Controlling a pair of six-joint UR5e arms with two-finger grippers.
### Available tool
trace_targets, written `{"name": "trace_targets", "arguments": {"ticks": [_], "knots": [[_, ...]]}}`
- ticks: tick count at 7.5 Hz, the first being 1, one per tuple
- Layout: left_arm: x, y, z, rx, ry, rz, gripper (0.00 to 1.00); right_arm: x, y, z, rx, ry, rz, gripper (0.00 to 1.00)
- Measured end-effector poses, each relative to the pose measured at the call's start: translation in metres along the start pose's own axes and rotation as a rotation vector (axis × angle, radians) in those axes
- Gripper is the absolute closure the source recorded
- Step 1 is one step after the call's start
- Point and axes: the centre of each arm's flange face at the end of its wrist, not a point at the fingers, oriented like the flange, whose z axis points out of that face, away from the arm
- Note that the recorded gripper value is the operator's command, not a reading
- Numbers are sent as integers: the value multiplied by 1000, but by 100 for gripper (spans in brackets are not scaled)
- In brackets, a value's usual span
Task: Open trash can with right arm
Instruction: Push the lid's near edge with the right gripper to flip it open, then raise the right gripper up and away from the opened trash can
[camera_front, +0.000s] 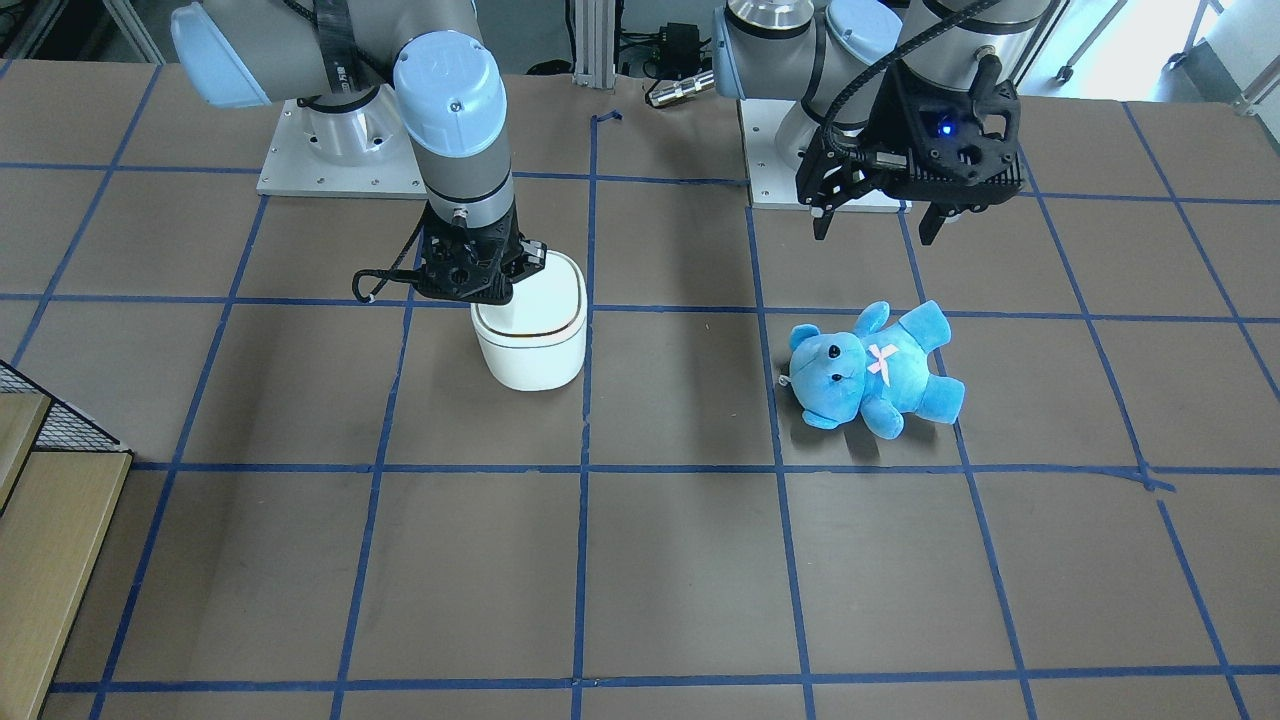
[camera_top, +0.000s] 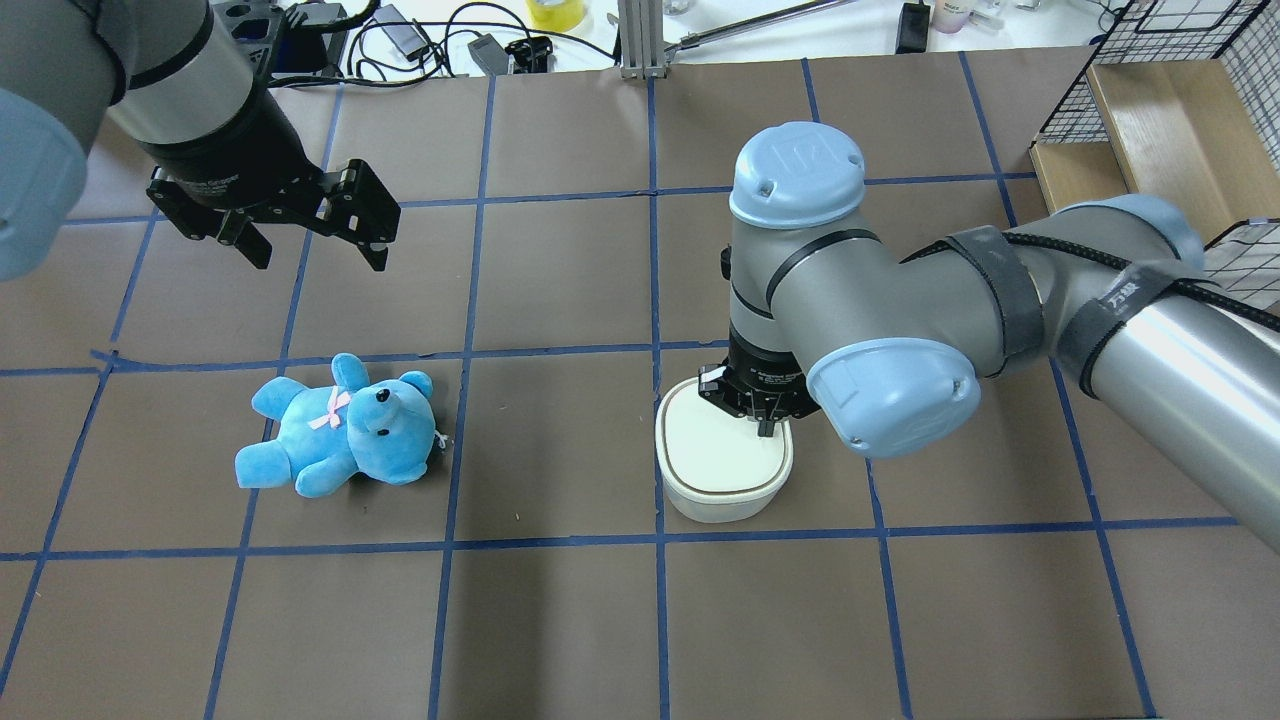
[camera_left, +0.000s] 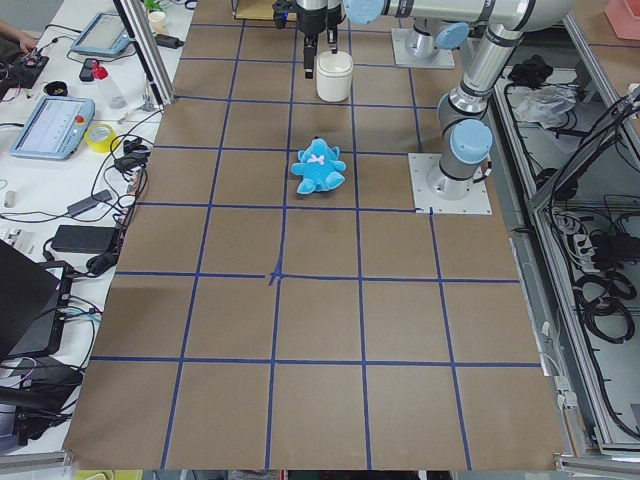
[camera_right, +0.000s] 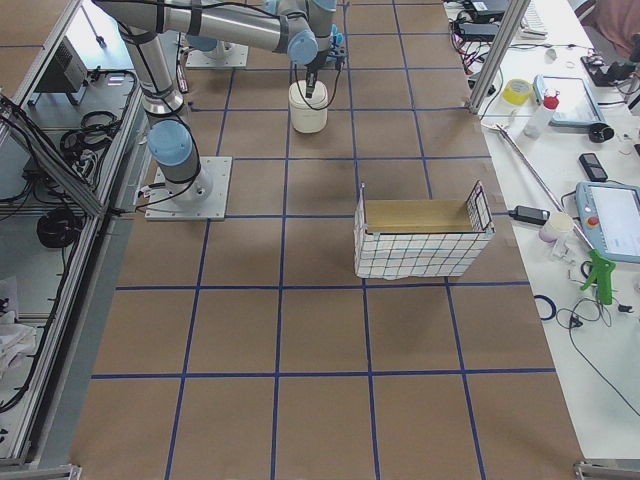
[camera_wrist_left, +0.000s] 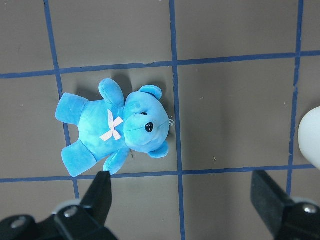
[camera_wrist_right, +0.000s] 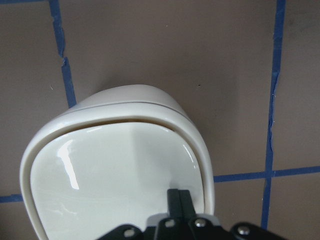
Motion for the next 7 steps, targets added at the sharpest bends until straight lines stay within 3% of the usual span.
{"name": "trace_targets", "arguments": {"ticks": [2, 3, 4, 5, 7], "knots": [[0, 0, 0, 0, 0, 1, 0, -1, -1, 6, -10, 3, -2, 100], [0, 0, 0, 0, 0, 1, 0, -1, -2, 3, -5, 2, 0, 25], [0, 0, 0, 0, 0, 1, 0, 0, 0, -16, 28, -10, 4, 0], [0, 0, 0, 0, 0, 1, 0, 3, 6, -49, 73, -25, 7, 0], [0, 0, 0, 0, 0, 0, 0, 14, 12, -128, 116, -19, 5, 0]]}}
